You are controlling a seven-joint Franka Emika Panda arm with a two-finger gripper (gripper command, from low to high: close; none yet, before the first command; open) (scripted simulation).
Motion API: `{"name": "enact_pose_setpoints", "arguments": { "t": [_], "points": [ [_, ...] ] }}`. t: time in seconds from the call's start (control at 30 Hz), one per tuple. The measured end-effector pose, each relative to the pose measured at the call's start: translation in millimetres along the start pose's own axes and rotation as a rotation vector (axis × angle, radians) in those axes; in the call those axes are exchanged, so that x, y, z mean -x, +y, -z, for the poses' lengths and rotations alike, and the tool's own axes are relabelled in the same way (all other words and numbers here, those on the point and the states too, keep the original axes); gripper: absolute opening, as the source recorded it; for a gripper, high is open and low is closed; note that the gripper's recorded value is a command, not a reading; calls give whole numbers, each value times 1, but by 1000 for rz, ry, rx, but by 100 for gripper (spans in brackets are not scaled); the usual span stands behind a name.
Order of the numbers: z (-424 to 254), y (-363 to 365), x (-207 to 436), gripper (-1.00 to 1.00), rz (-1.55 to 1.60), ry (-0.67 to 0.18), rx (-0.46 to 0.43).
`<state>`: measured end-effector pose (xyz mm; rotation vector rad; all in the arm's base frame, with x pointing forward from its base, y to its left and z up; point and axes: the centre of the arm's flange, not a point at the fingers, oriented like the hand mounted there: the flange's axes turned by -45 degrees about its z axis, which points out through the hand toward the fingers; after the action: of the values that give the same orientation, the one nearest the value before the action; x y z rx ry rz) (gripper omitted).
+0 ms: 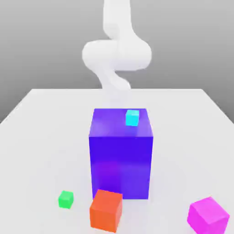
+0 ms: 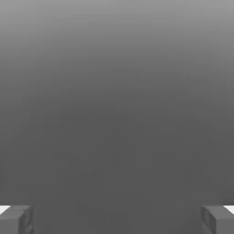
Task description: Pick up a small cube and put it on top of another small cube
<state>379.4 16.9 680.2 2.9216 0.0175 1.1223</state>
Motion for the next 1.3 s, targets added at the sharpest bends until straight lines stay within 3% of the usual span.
{"name": "enact_pose_setpoints", "arguments": {
  "t": [0.47, 0.9, 1.07, 1.1, 1.3],
  "points": [
    [-241, -107, 57, 0, 186, -364, -22],
    [-398, -209, 220, 0, 347, -687, -138],
    [-449, -220, 275, 0, 360, -720, -154],
    [-455, -220, 282, -100, 360, -721, -155],
    [-458, -221, 285, -100, 361, -720, -156]
  ]
}}
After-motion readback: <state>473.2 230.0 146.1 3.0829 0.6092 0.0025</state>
